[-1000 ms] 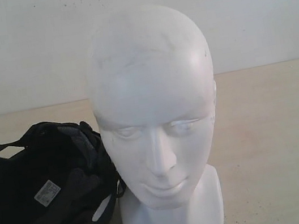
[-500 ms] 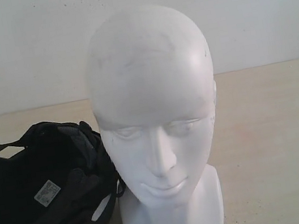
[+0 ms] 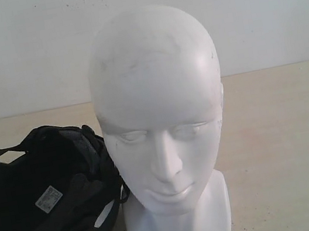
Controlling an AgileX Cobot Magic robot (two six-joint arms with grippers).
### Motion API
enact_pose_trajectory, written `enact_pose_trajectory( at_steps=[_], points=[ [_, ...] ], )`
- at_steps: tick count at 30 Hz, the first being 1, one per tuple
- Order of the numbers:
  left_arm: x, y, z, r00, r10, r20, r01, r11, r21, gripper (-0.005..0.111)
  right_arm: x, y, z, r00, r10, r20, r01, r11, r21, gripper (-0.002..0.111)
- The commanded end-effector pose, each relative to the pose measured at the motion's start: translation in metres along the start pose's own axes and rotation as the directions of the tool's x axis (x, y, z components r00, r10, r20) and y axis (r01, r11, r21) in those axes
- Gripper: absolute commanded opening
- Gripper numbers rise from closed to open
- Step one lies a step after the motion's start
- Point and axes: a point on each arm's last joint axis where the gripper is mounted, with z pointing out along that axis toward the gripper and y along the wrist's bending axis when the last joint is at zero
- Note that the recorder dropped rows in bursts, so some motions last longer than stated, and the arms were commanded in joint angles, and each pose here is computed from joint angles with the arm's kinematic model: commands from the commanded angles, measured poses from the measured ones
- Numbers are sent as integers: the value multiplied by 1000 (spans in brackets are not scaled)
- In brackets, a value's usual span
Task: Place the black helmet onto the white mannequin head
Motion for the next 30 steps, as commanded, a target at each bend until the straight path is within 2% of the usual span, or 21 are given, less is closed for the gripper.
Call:
enact_pose_trajectory(
  at_steps=[1,4,9,16,22,30],
  points=[
    [-14,11,27,997,44,-62,-42,999,27,67,0,0,0,1000,-5,8,5,1000,4,0],
    [-20,18,44,992,70,-101,-65,997,47,67,0,0,0,1000,-5,8,5,1000,4,0],
    [-25,25,68,984,61,-169,-45,994,99,67,0,0,0,1000,-5,8,5,1000,4,0],
    [-31,35,93,981,67,-183,-50,994,94,67,0,0,0,1000,-5,8,5,1000,4,0],
    [-37,36,110,985,33,-168,-9,990,143,67,0,0,0,1000,-5,8,5,1000,4,0],
    [-37,44,129,979,60,-197,-34,990,134,67,0,0,0,1000,-5,8,5,1000,4,0]
  ],
)
